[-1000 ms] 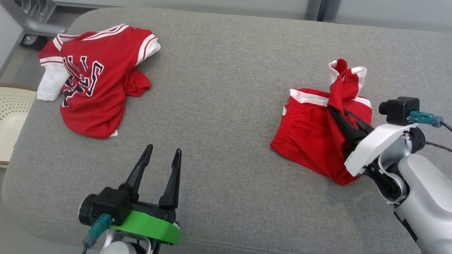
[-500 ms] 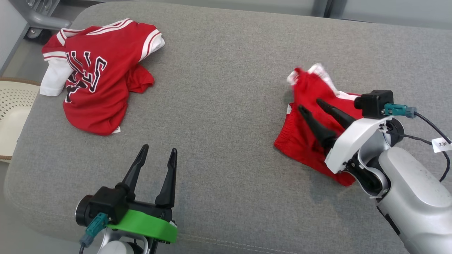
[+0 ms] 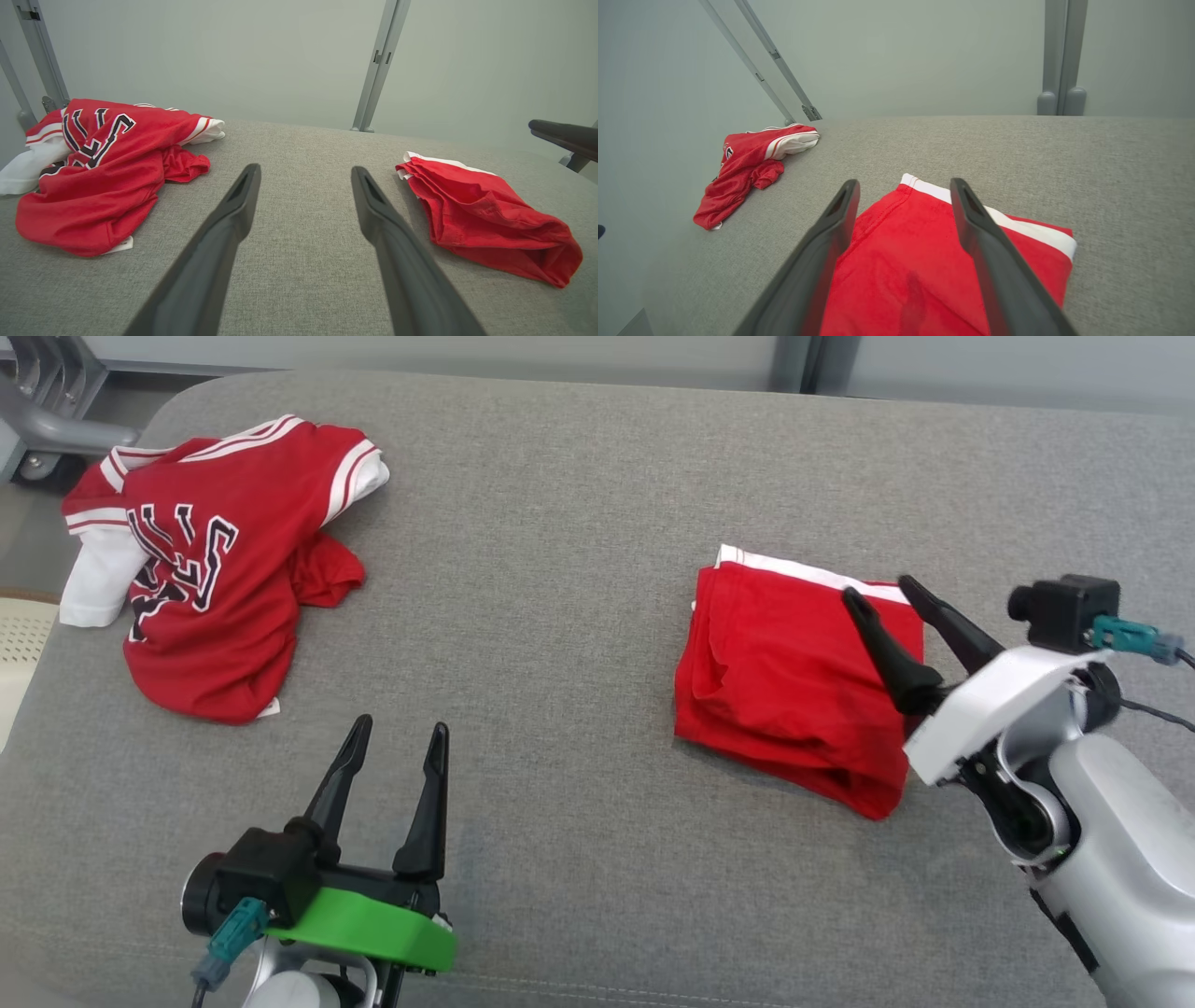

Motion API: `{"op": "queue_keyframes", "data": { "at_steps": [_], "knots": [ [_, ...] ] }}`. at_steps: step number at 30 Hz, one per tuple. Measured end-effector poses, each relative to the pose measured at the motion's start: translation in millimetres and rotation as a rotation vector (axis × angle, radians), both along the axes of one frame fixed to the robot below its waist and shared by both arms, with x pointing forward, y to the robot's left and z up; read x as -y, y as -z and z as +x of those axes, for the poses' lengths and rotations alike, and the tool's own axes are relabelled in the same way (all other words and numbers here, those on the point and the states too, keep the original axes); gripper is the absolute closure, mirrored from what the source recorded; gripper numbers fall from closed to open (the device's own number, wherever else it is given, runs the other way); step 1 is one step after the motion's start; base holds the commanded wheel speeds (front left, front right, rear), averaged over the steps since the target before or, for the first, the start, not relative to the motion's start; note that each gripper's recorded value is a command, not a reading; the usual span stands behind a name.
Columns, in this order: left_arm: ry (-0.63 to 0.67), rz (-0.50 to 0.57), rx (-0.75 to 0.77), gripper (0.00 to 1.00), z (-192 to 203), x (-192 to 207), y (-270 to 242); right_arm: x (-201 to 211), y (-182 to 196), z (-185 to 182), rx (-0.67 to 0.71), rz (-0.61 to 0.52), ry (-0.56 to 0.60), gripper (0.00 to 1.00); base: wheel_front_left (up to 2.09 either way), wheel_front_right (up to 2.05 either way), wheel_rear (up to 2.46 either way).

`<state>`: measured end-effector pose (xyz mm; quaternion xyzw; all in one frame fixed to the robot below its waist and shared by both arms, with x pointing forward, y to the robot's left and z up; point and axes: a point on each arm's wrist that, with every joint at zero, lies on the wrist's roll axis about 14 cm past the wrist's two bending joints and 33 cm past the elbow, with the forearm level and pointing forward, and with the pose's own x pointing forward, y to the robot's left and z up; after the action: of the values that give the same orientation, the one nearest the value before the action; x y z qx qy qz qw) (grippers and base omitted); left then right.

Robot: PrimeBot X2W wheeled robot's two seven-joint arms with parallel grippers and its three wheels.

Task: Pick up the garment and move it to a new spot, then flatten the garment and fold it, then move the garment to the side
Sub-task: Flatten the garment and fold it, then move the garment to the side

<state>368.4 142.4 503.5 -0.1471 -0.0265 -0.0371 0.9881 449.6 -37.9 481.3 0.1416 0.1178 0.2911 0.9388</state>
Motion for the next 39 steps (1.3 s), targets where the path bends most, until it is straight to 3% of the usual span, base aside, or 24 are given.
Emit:
{"op": "queue_keyframes", "data": {
  "at_steps": [6, 9, 26, 27, 28, 30, 31, 35, 39],
  "knots": [
    [0.042, -0.009, 0.005, 0.0, 3, 14, -1, 77, 53, -17, -0.161, -0.092, 0.199, 0.0, 0.0, 0.0, 0.0],
    [0.048, -0.01, 0.001, 0.0, 5, 16, 0, 90, 75, -28, -0.241, -0.08, 0.238, 0.0, 0.0, 0.0, 0.0],
    [0.026, 0.018, -0.024, 0.0, 0, 6, 9, 51, 109, -35, -0.426, 0.036, 0.186, 0.0, 0.0, 0.0, 0.0],
    [0.026, 0.018, -0.024, 0.0, 0, 6, 9, 51, 109, -35, -0.426, 0.036, 0.186, 0.09, 0.0, 0.0, 0.0],
    [0.023, 0.019, -0.025, 0.0, -1, 5, 9, 49, 111, -35, -0.437, 0.038, 0.18, 0.49, 0.0, 0.0, 0.0],
    [0.015, 0.021, -0.027, 0.0, -1, 3, 9, 43, 111, -32, -0.451, 0.057, 0.172, 0.89, 0.0, 0.0, 0.0],
    [0.011, 0.022, -0.026, 0.0, -1, 1, 9, 40, 110, -29, -0.457, 0.072, 0.167, 1.0, 0.0, 0.0, 0.0],
    [-0.009, 0.029, -0.02, 0.0, 2, -5, 7, 37, 107, -16, -0.467, 0.084, 0.152, 1.0, 0.0, 0.0, 0.0],
    [-0.023, 0.031, -0.031, 0.0, 3, -10, 10, 56, 104, 3, -0.451, -0.003, 0.132, 1.0, 0.0, 0.0, 0.0]
  ]
}}
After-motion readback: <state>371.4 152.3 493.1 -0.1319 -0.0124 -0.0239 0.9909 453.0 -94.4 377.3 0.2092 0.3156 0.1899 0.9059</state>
